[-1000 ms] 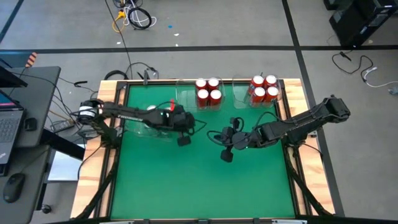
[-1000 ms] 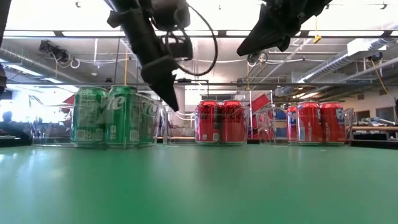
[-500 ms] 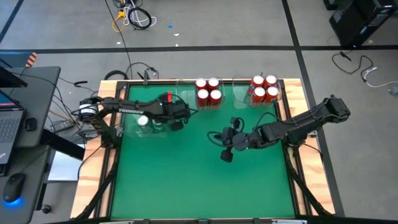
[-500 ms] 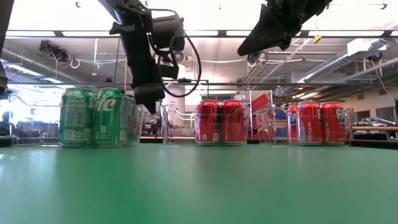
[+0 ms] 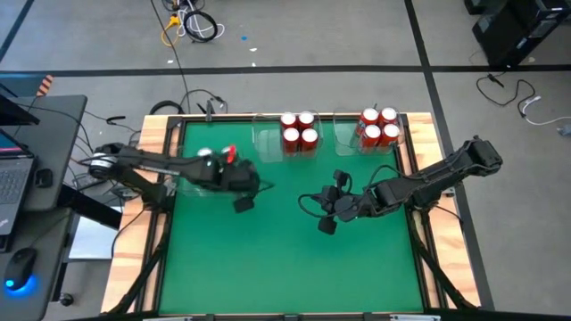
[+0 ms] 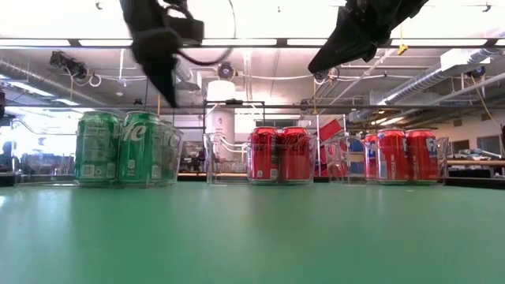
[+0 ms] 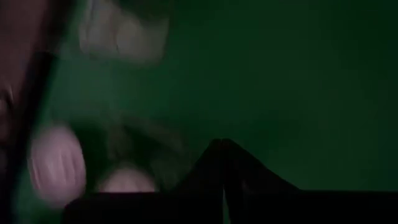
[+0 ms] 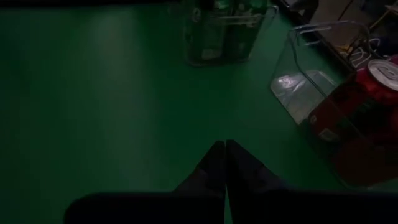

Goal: Sort soda cans
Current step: Move the left transparent bin to the left side of the center transparent bin

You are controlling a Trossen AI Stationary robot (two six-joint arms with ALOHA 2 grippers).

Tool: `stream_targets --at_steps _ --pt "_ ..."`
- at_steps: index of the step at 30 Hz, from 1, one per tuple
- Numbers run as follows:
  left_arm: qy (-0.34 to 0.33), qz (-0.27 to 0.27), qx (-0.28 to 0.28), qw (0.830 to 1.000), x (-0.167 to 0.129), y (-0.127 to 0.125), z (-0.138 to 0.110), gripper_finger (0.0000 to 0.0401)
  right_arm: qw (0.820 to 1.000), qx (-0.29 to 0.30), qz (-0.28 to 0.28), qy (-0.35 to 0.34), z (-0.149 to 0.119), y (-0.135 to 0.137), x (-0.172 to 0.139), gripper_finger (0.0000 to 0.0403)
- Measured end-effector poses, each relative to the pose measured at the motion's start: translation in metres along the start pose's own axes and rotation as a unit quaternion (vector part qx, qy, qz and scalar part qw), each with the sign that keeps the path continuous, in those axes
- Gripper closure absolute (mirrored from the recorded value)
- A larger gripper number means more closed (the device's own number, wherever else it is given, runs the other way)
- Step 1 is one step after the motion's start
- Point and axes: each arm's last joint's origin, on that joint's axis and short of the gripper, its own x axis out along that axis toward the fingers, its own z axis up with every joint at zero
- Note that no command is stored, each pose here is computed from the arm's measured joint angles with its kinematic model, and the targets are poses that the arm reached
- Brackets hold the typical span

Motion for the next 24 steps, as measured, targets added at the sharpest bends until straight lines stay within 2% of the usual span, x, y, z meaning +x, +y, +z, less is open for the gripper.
stream_targets --at_steps 6,12,19,24 --pt "0.103 0.042 -0.063 0.992 -0.022 -0.024 -0.043 0.0401 1.0 0.001 0.0 0.0 0.0 0.0 0.0 0.0403" --pt "0.165 0.119 -0.145 0.968 -0.026 -0.031 -0.084 0.0401 1.0 0.0 -0.001 0.0 0.0 0.0 0.0 0.0403" --pt "0.206 0.108 -0.188 0.954 0.0 -0.032 -0.122 0.0401 1.0 -0.003 -0.001 0.0 0.0 0.0 0.0 0.0403" --pt "0.219 0.141 -0.192 0.946 0.019 -0.023 -0.145 0.0401 1.0 -0.003 0.0 -0.002 0.0 0.0 0.0 0.0403"
